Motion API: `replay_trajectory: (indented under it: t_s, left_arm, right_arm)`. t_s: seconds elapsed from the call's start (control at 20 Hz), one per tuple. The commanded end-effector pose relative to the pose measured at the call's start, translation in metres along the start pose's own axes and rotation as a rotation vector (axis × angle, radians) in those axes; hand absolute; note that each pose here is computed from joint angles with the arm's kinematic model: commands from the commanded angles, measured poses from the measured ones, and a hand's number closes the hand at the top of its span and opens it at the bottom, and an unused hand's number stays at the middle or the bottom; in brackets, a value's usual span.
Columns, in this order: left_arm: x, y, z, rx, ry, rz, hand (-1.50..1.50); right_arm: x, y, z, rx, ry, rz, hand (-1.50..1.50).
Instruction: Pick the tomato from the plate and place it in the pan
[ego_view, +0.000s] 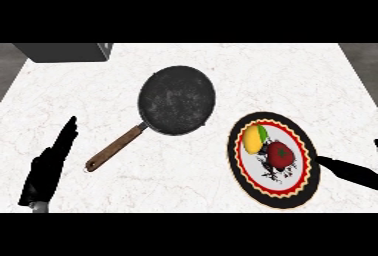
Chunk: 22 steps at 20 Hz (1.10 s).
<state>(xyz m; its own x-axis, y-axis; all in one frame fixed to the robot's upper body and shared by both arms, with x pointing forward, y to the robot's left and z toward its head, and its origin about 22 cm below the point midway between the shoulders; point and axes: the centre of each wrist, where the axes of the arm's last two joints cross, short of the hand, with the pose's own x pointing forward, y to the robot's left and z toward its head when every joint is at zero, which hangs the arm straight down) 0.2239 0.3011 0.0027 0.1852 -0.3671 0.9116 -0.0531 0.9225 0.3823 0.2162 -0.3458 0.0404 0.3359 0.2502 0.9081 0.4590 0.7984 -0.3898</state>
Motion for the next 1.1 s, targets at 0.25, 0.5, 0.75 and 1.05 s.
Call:
replay_trajectory:
  t_s: [0.25, 0.5, 0.75, 1.05]
  left_arm:
    - [0.004, -0.010, 0.002, -0.025, -0.016, -0.002, 0.00]
    - [0.018, -0.010, 0.004, -0.041, -0.030, -0.017, 0.00]
    - [0.005, -0.023, -0.004, -0.044, -0.018, -0.010, 0.00]
    - [0.013, -0.028, -0.004, -0.037, -0.039, 0.000, 0.00]
  right_arm:
    - [0.049, -0.041, 0.010, 0.205, 0.057, 0.407, -1.50]
    - [0.103, -0.035, 0.007, 0.366, 0.059, 0.448, -1.50]
    - [0.121, 0.001, 0.003, 0.452, 0.099, 0.495, -1.50]
    - [0.138, 0.032, -0.017, 0.497, 0.213, 0.567, -1.50]
